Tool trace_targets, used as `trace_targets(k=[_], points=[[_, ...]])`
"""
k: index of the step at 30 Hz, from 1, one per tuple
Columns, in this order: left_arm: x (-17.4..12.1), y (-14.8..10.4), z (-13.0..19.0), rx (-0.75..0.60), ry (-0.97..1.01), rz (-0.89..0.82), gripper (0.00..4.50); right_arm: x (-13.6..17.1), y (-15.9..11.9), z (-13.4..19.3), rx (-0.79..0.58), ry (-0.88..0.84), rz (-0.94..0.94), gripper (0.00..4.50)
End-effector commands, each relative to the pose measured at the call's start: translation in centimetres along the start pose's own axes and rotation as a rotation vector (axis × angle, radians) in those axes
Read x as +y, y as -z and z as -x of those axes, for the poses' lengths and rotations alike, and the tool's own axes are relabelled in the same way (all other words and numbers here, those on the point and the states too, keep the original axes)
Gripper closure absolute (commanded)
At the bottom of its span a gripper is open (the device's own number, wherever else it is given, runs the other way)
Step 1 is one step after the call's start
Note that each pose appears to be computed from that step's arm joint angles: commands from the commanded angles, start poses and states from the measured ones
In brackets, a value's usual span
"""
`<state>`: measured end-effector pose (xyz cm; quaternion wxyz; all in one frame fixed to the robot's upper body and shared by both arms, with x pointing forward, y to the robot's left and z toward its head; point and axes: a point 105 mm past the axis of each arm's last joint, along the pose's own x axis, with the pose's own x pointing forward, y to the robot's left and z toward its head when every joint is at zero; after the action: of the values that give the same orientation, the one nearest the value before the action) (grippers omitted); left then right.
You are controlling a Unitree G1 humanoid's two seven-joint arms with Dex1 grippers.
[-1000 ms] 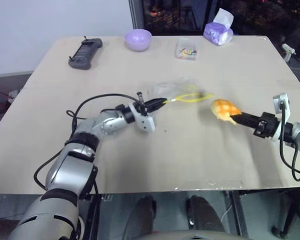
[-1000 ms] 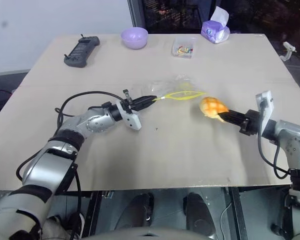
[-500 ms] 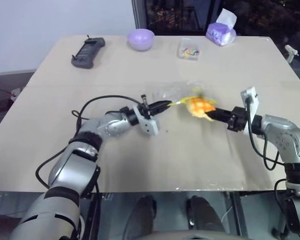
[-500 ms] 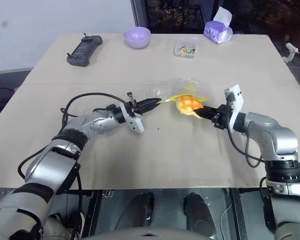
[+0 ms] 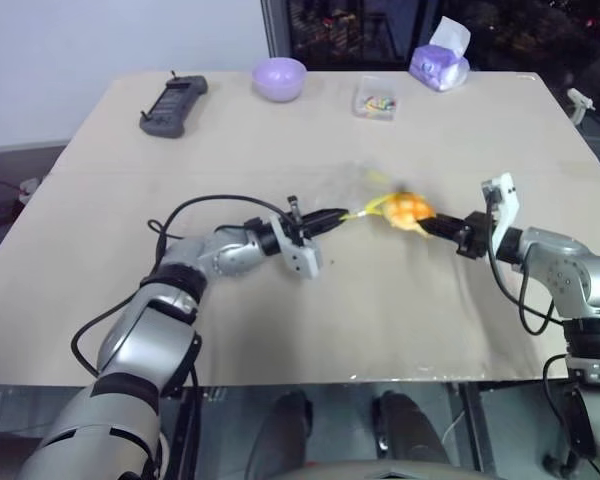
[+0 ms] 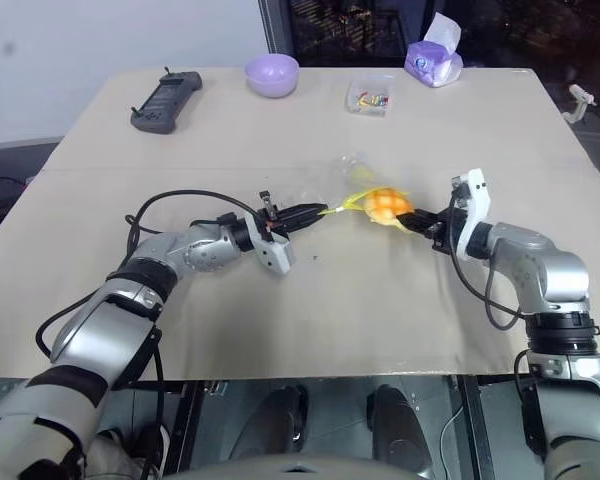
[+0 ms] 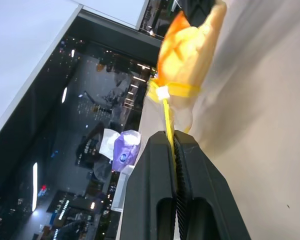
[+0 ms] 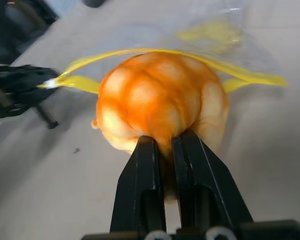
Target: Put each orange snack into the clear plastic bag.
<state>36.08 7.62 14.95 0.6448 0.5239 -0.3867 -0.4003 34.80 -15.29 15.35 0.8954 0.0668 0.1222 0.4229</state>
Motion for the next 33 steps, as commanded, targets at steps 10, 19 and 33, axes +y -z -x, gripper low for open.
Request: trace_targets(k=[10, 19, 33], points=[[1.2, -0.5, -0.3, -0.039, -0.022, -0.027, 4.50, 0.9, -1.4, -0.2, -0.067, -0.045, 0.027, 4.46], [1.2, -0.6, -0.4, -0.048, -0.017, -0.032, 4.50, 0.0, -1.1, -1.1, -0.051, -0.004, -0.022, 4.46], [1.2, -0.9, -0.8, -0.068, -0.006, -0.044, 4.50, 1.5, -1.2, -2.1, -0.052, -0.092, -0.023, 4.46]])
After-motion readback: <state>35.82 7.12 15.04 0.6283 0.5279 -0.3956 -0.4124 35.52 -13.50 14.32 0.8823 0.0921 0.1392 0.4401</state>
